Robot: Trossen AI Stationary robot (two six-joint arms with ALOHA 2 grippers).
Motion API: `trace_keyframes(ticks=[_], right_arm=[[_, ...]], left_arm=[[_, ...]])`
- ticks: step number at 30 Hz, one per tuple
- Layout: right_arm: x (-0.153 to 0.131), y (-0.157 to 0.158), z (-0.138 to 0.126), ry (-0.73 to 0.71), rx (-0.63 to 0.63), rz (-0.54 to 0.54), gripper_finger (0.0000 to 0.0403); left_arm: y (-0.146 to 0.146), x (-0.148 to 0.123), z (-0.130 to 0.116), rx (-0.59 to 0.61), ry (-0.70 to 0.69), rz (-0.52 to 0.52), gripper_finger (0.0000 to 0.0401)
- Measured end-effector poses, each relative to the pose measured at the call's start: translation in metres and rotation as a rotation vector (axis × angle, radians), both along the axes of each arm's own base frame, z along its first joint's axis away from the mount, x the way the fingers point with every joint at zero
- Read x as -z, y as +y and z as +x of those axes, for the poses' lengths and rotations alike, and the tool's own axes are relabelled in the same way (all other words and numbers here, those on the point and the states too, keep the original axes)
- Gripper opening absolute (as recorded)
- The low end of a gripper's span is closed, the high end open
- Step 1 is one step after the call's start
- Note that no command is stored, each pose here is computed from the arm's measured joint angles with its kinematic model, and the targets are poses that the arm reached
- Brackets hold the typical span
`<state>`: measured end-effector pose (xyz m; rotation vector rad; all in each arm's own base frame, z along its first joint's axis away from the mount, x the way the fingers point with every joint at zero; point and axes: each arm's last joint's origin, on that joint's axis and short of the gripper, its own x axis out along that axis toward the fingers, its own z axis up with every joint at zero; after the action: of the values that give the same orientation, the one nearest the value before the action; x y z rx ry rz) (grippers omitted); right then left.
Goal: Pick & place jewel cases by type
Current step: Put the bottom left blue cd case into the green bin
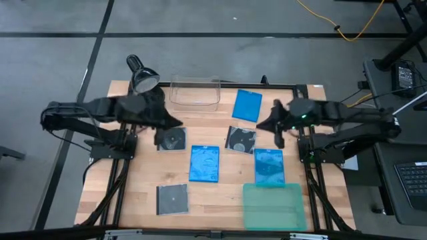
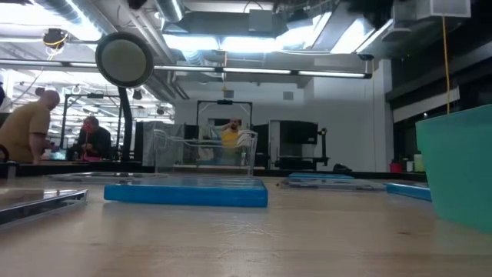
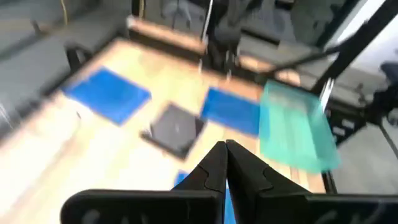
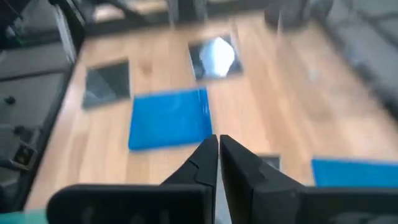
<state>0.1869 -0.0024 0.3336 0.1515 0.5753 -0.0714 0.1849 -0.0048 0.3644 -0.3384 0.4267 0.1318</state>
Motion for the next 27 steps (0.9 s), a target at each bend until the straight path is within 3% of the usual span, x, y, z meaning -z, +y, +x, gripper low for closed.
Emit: trace_keyframes(ticks=[4,10,18,27], right_arm=[[0.047,0.0,0.011,0.092,0.019,0.047,0.0022],[0.099,0.006,0.029,0.095,-0.075,0.16,0.0007],[0.131,0.025,0.057,0.179,-0.15,0.144,0.0005],[0.155,0.043,0.095,0.273,-0.161,0.138,0.0004]], left_arm=[[-0.012,0.032,0.016,0.022,0.124,-0.054,0.0003],[-0.03,0.079,0.031,0.019,0.27,-0.141,0.0003],[-0.061,0.12,0.035,0.046,0.407,-0.21,0.0003],[-0.089,0.138,0.036,0.055,0.472,-0.121,0.0003]])
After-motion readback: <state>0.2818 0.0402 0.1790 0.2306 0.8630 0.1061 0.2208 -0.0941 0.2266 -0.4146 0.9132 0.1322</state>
